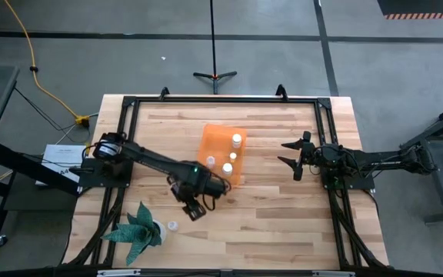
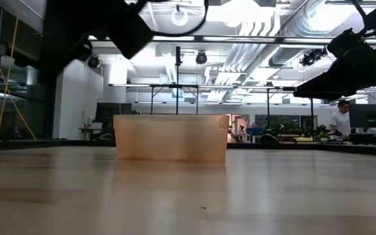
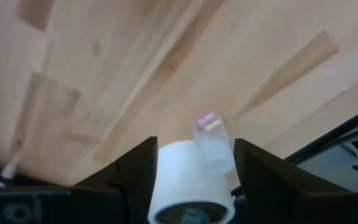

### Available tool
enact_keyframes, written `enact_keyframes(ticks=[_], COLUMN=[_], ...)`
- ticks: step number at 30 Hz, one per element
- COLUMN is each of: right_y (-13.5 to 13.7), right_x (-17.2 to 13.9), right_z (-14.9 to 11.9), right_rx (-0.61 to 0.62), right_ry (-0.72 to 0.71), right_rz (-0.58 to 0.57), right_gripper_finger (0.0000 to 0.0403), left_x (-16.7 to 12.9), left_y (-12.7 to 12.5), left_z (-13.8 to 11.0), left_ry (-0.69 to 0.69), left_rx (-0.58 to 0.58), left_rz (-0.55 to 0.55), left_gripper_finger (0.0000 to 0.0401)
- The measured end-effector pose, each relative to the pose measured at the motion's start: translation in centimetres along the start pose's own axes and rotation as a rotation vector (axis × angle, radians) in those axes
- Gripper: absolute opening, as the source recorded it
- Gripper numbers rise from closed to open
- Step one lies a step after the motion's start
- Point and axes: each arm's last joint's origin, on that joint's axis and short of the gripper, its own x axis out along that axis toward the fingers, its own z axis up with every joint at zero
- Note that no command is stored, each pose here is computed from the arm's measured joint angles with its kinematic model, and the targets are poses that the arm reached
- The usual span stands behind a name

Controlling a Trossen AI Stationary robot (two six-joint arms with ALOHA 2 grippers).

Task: Pick and place pill bottles into a basket
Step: Put the transparent pill bottle into the orange bin

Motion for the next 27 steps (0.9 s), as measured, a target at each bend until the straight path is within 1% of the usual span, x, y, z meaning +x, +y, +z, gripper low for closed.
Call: enact_keyframes(ticks=[6,12,15,19,22,27], right_y=[0.1,0.1,0.1,0.2,0.2,0.2], right_x=[0.0,0.0,0.0,0.0,0.0,0.0], right_z=[0.0,0.0,0.1,0.3,0.3,0.3], right_rx=[-0.009,0.006,0.012,0.037,0.04,0.057], right_ry=[0.0,-0.002,-0.01,-0.022,-0.022,-0.021], right_rz=[0.018,0.023,0.038,0.07,0.074,0.077], right_gripper_finger=[0.0247,0.0247,0.0247,0.0247,0.0247,0.0247], left_x=[1.2,2.4,2.6,3.0,3.3,4.6], left_y=[-2.0,-4.2,-4.5,-4.6,-5.0,-5.2], left_z=[-2.7,-4.2,-4.8,-5.5,-5.9,-6.5], left_ry=[0.013,-0.034,-0.045,-0.098,-0.11,-0.118], left_rx=[-0.045,0.025,0.021,0.019,0.028,0.032], left_rz=[0.03,-0.021,-0.007,0.058,0.057,0.091], left_gripper_finger=[0.0243,0.0243,0.0243,0.0243,0.0243,0.0243])
